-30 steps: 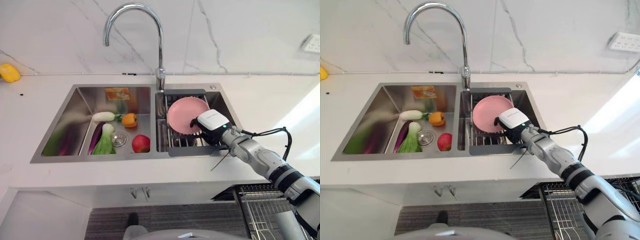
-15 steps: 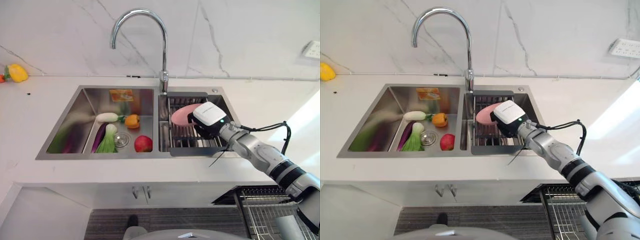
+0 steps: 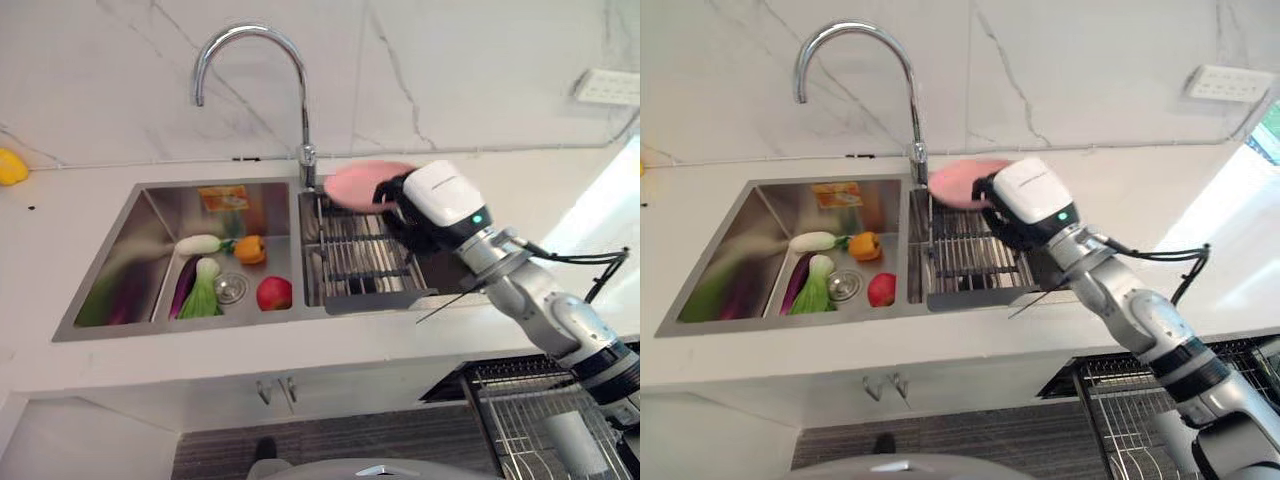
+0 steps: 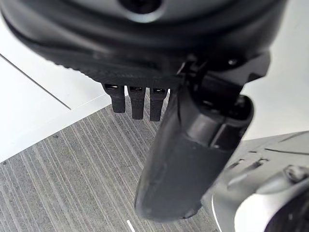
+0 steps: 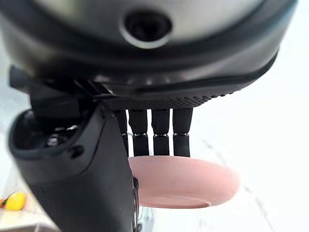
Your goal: Place the dishes in the dishwasher.
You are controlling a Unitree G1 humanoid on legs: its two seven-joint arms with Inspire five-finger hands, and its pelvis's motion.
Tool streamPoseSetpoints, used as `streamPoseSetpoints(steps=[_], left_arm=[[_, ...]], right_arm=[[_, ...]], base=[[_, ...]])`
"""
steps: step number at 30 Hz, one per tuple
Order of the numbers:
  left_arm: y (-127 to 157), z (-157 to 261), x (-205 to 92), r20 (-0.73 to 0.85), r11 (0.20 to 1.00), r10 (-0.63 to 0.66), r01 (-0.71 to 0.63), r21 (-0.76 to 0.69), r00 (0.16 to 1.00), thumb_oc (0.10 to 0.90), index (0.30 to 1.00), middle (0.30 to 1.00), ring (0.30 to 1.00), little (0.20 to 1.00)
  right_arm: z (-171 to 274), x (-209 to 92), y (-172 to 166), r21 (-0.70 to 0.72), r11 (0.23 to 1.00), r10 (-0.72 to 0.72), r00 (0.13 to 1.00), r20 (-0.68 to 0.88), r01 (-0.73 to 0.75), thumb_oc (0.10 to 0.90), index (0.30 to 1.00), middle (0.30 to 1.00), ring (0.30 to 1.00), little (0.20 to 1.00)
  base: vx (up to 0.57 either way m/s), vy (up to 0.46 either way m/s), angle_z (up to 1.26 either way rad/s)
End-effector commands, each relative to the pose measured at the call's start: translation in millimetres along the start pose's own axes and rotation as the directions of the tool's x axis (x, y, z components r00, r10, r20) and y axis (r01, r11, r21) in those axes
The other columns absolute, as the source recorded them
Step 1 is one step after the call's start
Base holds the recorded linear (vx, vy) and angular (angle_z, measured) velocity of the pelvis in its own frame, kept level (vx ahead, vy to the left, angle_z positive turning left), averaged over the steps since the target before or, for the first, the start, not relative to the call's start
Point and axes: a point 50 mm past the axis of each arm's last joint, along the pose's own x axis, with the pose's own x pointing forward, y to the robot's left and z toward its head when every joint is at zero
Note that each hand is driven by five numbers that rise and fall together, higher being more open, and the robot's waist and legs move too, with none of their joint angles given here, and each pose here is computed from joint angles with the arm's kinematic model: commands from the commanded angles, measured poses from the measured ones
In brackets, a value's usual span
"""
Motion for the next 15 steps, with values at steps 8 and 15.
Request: streamPoseSetpoints(steps=[8,15], left_arm=[[19.8,23.0,7.0,0.028,0.998,0.041,-0.042,0.041,0.999,0.8,0.9,0.9,0.9,0.9],[22.0,32.9,8.2,0.031,0.987,0.032,-0.026,-0.159,0.999,0.8,0.9,0.9,0.9,0.9]], right_arm=[[-20.6,-25.4,-101.0,-0.133,0.883,-0.461,0.885,-0.063,0.45,0.4,0.3,0.3,0.3,0.3],[-57.2,-60.4,-91.8,-0.305,0.876,-0.454,0.853,-0.257,0.374,0.4,0.3,0.3,0.3,0.3]], base=[[-0.02,0.085,-0.15],[-0.2,0.073,-0.61]])
